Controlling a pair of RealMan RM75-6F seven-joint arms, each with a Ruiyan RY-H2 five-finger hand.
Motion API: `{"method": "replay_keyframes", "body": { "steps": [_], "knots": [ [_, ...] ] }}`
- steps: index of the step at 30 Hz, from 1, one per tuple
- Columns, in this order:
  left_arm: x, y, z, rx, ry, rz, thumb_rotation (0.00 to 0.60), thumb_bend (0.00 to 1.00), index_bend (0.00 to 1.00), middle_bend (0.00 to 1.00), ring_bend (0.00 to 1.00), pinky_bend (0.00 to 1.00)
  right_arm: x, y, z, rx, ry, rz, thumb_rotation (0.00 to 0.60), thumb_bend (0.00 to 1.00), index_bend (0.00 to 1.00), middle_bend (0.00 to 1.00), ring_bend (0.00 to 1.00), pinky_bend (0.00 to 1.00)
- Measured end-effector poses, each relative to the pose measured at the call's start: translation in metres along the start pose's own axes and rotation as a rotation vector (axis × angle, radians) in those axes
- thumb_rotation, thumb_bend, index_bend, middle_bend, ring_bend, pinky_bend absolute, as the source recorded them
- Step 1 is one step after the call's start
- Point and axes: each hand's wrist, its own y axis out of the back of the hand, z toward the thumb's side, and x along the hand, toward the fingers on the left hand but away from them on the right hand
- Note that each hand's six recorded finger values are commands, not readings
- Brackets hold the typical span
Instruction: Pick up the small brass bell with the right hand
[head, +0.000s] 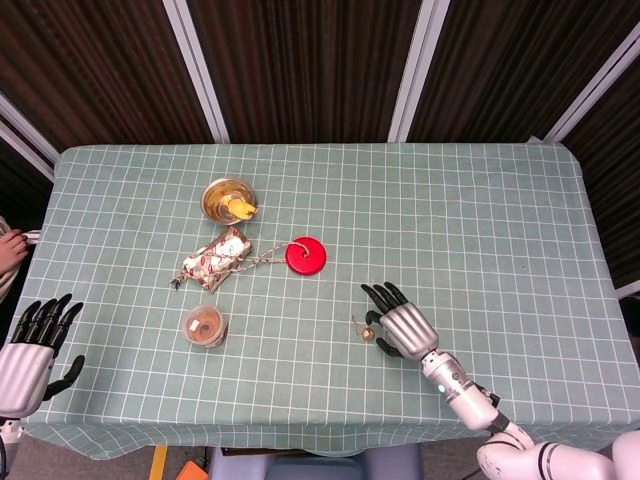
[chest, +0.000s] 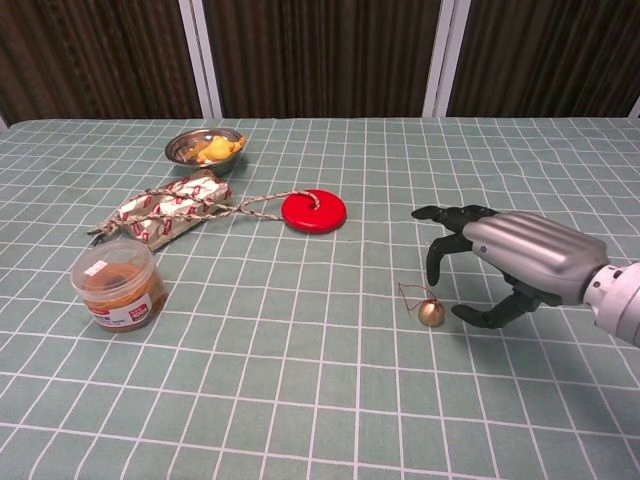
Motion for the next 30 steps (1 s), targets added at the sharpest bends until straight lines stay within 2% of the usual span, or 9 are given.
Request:
{"method": "replay_keyframes", "body": {
  "steps": [9,14,30],
  "knots": [
    [0.0003,-0.0004,0.0002,0.000,-0.001,-0.002,0.600,0.40,0.00,0.00,0.00,0.00,-0.0065,-0.0049,0.0017,-0.018,0.005,-0.003,0.600,0.47,0.60,0.07,0.00,0.00],
    [0.0004,-0.0008,0.0003,0.001,-0.001,-0.003,0.600,0.40,0.00,0.00,0.00,0.00,-0.0086,-0.0057,0.0024,-0.022,0.008,-0.008,0.600,0.59,0.62,0.08,0.00,0.00],
    [0.0007,-0.0005,-0.0010,0.001,0.003,-0.003,0.600,0.40,0.00,0.00,0.00,0.00,-0.0095,-0.0096,0.0033,-0.023,0.009,0.001,0.600,0.59,0.62,0.08,0.00,0.00]
  ]
}}
